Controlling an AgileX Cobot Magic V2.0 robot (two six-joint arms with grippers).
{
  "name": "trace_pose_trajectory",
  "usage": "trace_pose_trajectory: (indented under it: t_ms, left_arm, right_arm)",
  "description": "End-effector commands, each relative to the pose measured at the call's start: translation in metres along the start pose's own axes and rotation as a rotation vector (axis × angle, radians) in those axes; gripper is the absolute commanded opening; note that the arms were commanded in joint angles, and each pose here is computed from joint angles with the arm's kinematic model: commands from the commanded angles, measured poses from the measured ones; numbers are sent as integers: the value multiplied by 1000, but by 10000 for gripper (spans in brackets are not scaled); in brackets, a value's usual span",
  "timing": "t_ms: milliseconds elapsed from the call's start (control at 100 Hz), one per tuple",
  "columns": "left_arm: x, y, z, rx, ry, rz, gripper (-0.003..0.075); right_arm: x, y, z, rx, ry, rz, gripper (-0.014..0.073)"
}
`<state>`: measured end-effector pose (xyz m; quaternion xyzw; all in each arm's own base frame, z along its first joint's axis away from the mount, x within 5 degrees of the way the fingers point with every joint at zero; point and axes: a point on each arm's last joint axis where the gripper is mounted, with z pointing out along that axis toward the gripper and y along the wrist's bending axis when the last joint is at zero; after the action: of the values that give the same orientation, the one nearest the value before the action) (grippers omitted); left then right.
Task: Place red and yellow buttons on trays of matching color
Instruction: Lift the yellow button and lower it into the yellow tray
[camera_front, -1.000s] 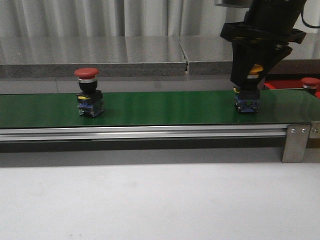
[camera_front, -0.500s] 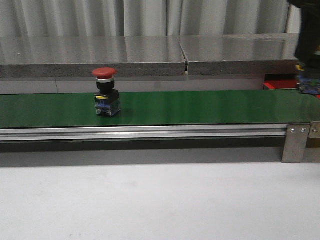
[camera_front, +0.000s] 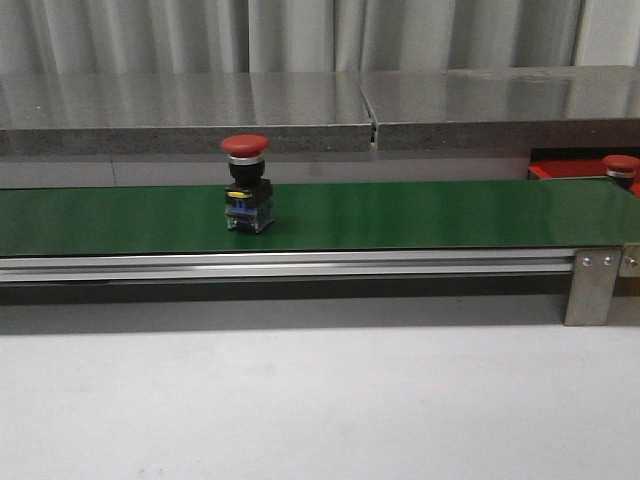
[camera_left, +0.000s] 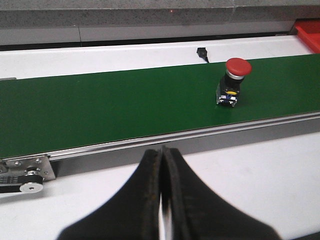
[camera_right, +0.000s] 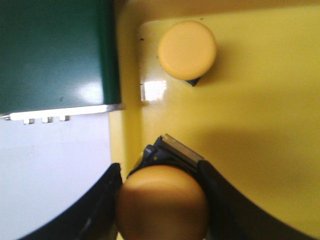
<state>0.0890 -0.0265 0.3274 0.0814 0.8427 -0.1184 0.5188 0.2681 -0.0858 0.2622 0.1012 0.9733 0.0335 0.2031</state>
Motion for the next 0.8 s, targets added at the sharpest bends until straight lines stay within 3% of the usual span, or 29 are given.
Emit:
trace_pose_trajectory:
  t_ms: [0,390,440,610,790]
  left_arm:
    - [-13,-2,-4,8,-86,-13,-19]
    - [-13,-2,-4,8,-86,-13,-19]
    - [-13,-2,-4,8,-86,-13,-19]
    - [-13,-2,-4,8,-86,-13,-19]
    - [-13,-2,-4,8,-86,-13,-19]
  right_arm:
    - [-5,-5,-7,24,-101,20,214]
    - [1,-12,39,9,-60,88,226]
    - [0,-11,39,3,-61,95,267]
    - [1,-11,39,1,-57,96,542]
    - [-1,-11,35,7,-84,93,572]
